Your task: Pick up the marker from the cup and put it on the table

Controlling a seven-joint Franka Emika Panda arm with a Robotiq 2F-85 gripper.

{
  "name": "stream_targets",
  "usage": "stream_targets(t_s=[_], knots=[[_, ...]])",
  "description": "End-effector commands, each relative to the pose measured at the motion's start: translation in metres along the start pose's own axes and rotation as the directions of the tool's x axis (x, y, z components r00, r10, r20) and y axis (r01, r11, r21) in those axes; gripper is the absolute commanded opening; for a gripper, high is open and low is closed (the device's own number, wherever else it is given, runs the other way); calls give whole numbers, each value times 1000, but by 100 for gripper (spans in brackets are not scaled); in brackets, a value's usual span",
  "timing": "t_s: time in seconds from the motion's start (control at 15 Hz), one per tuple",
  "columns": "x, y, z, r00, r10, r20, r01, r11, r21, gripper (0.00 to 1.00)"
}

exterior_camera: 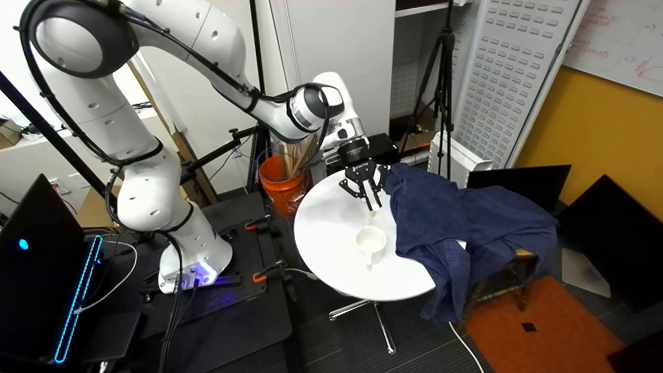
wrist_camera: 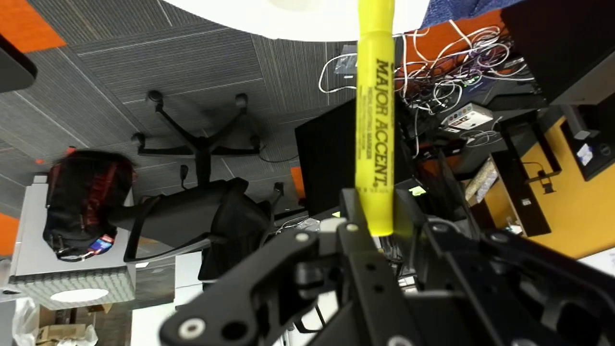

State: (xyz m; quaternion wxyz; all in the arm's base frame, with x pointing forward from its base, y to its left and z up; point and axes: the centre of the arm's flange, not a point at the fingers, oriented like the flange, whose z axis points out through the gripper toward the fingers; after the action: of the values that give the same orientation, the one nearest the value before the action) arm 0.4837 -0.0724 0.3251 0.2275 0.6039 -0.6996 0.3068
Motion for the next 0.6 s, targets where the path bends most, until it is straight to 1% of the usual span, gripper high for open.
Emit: stream_targets(t_s=[0.0,0.53], knots=[[-11,0,-19,1000,2,27,-4,998,59,5],[-47,-10,-55,994,-80,73,67,985,157,5]])
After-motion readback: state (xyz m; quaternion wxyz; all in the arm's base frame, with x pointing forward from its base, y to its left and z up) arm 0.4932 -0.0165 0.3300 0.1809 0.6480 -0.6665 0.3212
